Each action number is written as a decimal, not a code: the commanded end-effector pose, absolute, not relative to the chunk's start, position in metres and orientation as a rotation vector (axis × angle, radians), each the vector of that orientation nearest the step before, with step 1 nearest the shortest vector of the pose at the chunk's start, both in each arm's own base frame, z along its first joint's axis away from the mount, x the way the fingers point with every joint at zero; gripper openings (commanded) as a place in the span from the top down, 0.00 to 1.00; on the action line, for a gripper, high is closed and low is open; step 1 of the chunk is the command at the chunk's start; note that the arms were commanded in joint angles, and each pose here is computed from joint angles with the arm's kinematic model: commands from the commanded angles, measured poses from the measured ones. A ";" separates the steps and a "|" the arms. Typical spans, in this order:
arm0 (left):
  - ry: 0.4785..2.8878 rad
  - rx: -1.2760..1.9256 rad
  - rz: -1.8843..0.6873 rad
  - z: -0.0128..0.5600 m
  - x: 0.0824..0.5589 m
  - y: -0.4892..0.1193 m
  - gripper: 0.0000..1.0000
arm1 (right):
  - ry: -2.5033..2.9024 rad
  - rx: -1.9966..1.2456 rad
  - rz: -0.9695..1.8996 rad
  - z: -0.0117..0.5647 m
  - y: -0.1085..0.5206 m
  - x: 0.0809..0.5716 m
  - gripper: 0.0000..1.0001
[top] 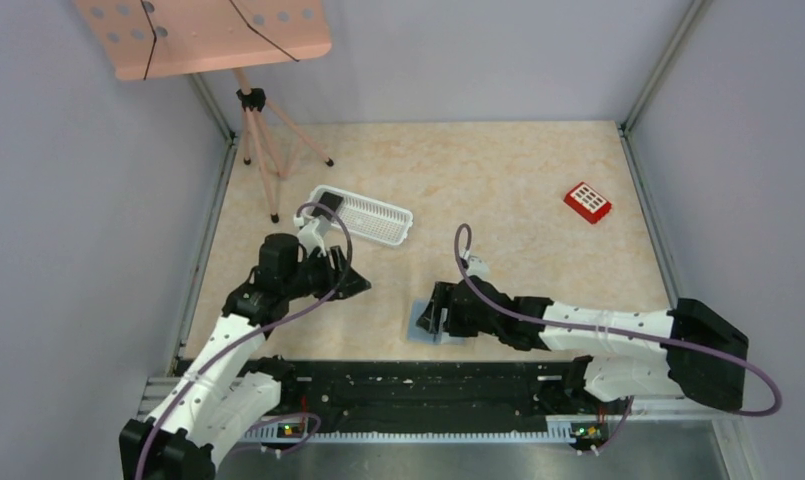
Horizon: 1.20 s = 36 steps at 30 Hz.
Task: Take the credit cards out of the card holder
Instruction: Remove the credit card from the card holder.
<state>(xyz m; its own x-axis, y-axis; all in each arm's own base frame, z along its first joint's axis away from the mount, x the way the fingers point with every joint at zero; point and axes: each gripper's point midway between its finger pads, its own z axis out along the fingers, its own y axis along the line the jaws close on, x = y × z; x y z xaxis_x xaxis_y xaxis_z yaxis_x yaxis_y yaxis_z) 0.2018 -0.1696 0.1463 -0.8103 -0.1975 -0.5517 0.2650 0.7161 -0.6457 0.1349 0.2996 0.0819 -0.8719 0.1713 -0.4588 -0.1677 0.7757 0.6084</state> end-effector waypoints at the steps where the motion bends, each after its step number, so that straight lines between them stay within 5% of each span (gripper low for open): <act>1: 2.244 0.033 -1.014 0.163 0.203 -0.170 0.48 | 2.452 0.066 0.818 0.080 0.309 0.151 0.29; 4: 2.250 -0.070 -0.926 0.155 0.209 -0.158 0.35 | 2.483 0.109 0.729 0.070 0.309 0.154 0.27; 5: 2.247 -0.117 -0.911 0.153 0.211 -0.155 0.11 | 2.494 0.114 0.687 0.064 0.308 0.155 0.27; 7: 2.247 -0.176 -0.910 0.150 0.211 -0.153 0.01 | 2.502 0.117 0.623 0.060 0.312 0.158 0.26; 19: 2.234 -0.192 -0.862 0.151 0.209 -0.145 0.01 | 2.563 0.015 0.284 0.019 0.316 0.160 0.27; 30: 2.253 -0.137 -0.988 0.154 0.200 -0.161 0.15 | 2.570 -0.137 0.200 0.005 0.308 0.156 0.46; 36: 2.278 -0.071 -1.063 0.147 0.193 -0.171 0.17 | 2.562 -0.152 0.164 0.007 0.304 0.158 0.35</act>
<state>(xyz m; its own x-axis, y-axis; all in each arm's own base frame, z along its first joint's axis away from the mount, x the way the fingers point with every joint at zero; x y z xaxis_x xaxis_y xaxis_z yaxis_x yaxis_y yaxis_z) 0.1947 -0.1602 0.1432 -0.8034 -0.3249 -0.4990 0.1345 0.7174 -0.6835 0.1605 0.3178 0.0241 -0.8342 -0.0097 -0.5514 -0.1289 0.9756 0.1777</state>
